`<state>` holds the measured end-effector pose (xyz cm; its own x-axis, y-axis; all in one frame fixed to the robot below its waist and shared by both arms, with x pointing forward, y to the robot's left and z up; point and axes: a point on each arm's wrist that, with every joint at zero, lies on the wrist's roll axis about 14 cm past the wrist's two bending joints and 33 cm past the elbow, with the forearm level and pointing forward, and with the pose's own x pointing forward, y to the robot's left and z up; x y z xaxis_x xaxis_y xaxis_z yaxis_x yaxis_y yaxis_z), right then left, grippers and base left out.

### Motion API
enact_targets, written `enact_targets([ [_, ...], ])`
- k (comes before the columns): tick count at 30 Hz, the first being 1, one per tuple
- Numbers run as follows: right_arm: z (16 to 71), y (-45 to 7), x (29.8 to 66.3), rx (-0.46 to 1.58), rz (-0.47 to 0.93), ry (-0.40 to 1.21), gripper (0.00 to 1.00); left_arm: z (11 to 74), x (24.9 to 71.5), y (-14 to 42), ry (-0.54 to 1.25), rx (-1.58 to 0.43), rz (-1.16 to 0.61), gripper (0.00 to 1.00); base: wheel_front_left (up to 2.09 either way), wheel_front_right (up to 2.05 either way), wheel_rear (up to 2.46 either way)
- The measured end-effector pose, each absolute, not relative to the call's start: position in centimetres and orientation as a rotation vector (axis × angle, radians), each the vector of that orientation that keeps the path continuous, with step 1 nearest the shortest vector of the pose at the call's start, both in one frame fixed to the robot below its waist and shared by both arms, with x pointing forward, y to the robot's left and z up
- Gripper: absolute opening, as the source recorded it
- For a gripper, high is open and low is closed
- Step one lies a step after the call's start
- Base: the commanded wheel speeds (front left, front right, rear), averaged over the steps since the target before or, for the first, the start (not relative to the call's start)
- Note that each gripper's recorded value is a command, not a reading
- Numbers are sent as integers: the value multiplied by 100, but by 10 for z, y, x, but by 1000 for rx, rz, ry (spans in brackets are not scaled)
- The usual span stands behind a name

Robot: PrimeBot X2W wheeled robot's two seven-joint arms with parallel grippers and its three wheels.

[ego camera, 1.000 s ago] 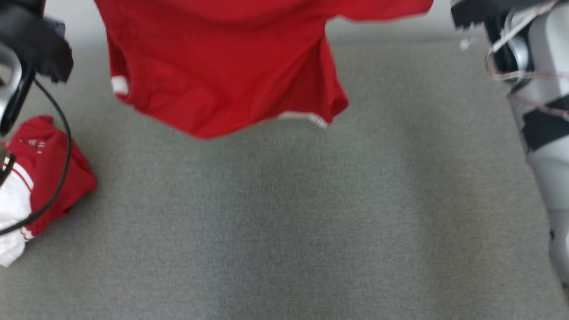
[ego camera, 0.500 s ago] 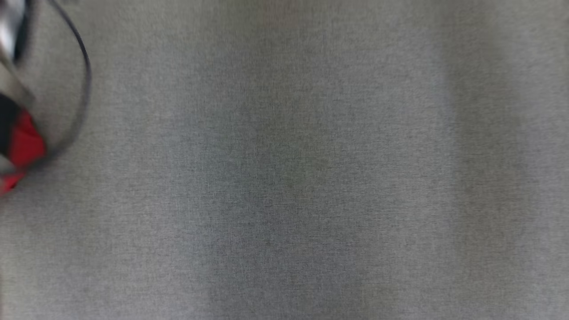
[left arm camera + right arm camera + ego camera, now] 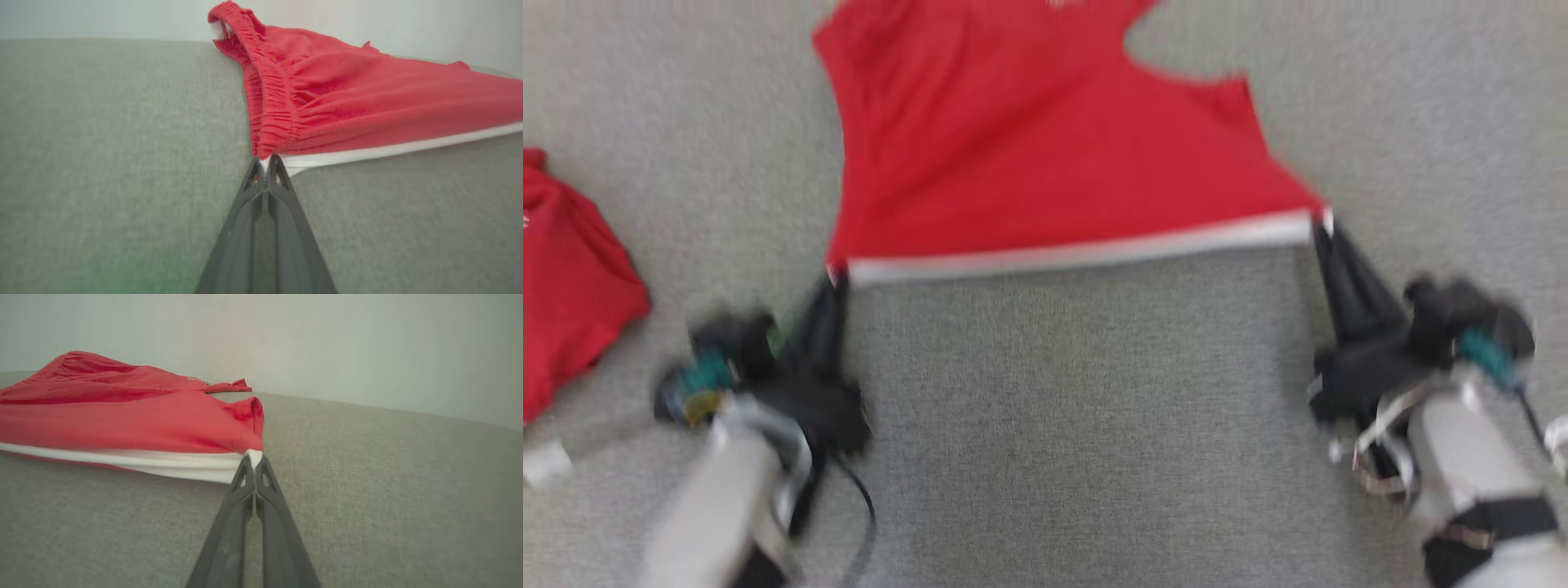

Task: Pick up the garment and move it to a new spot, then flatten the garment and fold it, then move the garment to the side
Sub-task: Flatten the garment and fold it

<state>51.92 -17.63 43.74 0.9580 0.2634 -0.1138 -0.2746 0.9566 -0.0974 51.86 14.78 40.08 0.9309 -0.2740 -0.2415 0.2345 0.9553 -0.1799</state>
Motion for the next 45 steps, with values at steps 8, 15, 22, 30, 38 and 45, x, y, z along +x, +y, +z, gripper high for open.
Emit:
enact_targets([
  [8,421,-178,440,-23,215,184,0,378,436,145,358,-246,-194,0,0,0,0],
  [15,417,-175,387,19,187,216,0,377,387,157,374,-243,-150,0,0,0,0],
  [22,413,-164,341,44,196,237,0,378,347,171,369,-245,-101,0,0,0,0],
  [30,417,-159,319,67,190,218,0,381,321,174,347,-265,-61,0,0,0,0],
  [38,423,-166,313,60,175,196,0,387,313,167,319,-282,-66,0,0,0,0],
  [45,446,-171,344,52,165,121,0,425,342,160,191,-259,-108,0,0,0,0],
])
